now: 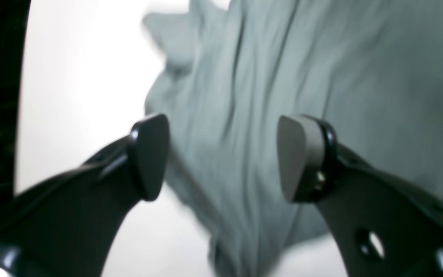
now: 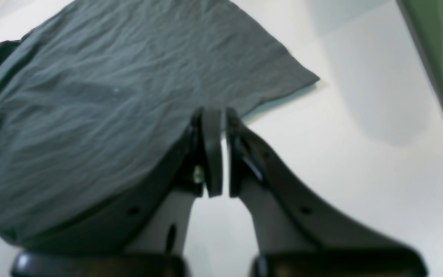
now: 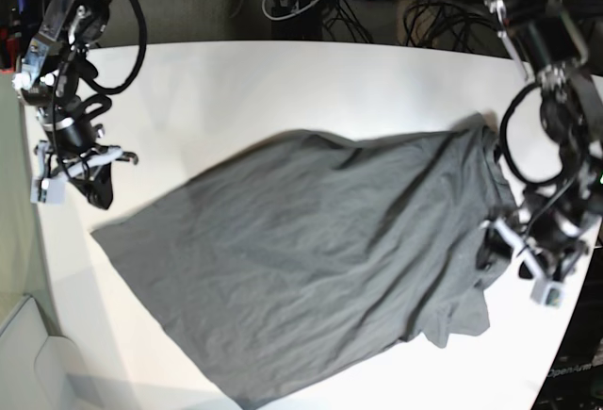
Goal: Layout the t-shirt on the table in an organized manner, then fold the t-shirt properly
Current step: 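Grasp the shirt edge with the left gripper and pull it toward the right gripper, then gather the grey shirt with both grippers near the right gripper's side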
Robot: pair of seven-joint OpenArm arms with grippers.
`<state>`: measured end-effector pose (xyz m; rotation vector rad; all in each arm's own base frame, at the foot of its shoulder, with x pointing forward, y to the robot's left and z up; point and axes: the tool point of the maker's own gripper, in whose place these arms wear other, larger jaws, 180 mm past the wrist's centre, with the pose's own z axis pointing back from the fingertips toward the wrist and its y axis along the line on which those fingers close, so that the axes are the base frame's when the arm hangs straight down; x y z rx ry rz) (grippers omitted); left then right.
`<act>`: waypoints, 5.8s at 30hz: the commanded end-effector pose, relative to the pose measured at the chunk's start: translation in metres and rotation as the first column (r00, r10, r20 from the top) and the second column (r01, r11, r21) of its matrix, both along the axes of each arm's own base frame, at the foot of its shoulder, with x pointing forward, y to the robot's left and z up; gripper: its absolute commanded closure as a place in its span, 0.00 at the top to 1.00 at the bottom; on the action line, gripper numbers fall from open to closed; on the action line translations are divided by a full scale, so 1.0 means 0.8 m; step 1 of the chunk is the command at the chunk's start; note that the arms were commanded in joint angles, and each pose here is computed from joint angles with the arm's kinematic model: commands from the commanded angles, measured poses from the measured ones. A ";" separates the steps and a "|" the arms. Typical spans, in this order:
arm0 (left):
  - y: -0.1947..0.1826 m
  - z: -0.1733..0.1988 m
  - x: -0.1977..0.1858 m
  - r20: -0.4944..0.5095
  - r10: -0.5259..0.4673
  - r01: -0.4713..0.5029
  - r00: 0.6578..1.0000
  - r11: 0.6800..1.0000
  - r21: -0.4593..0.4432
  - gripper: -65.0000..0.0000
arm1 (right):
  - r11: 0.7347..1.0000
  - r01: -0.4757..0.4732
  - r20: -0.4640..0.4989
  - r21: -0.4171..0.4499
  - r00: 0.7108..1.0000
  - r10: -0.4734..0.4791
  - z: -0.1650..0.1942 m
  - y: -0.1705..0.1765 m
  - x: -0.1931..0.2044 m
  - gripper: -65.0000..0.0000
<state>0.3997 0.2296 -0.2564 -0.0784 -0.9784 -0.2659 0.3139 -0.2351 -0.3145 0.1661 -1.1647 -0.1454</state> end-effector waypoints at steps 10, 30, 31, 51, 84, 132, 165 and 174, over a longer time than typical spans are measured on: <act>-0.058 -0.101 0.102 -0.121 -0.099 0.114 0.988 0.986 0.124 0.65 | 1.000 -0.016 -0.003 -0.022 1.000 0.016 0.007 -0.002 -0.009 0.06; 0.022 -0.293 -0.078 -0.619 0.235 -0.040 0.749 0.949 0.312 0.06 | 0.994 -0.076 0.036 -0.082 0.996 0.079 0.029 0.003 -0.007 0.06; 0.011 -0.295 -0.084 -0.628 0.226 -0.031 0.744 0.951 0.306 0.06 | 0.989 -0.112 0.040 -0.093 0.992 0.116 0.030 0.010 -0.008 0.06; 0.105 -0.064 -0.073 -0.341 0.362 -0.062 0.868 0.759 0.648 0.06 | 0.750 -0.660 -0.079 -0.046 0.751 0.656 -0.007 0.233 -0.029 0.05; 0.000 -0.280 -0.231 -0.713 0.154 0.198 0.684 0.902 0.384 0.06 | 0.627 -0.770 -0.203 0.121 0.599 0.775 -0.094 0.309 0.063 0.05; -0.486 -0.155 -0.094 -0.368 -0.626 0.506 0.687 0.776 -0.376 0.06 | 0.963 -0.244 0.036 -0.115 0.968 0.250 0.014 -0.040 0.092 0.06; -0.382 -0.182 0.065 -0.238 -0.239 0.100 0.941 0.871 -0.480 0.06 | 0.954 -0.275 -0.051 -0.119 0.961 0.271 -0.018 -0.027 0.047 0.06; -0.212 -0.233 0.062 -0.356 -0.069 -0.061 0.932 0.937 -0.344 0.06 | 0.953 -0.277 -0.046 -0.122 0.961 0.273 -0.015 -0.027 0.049 0.06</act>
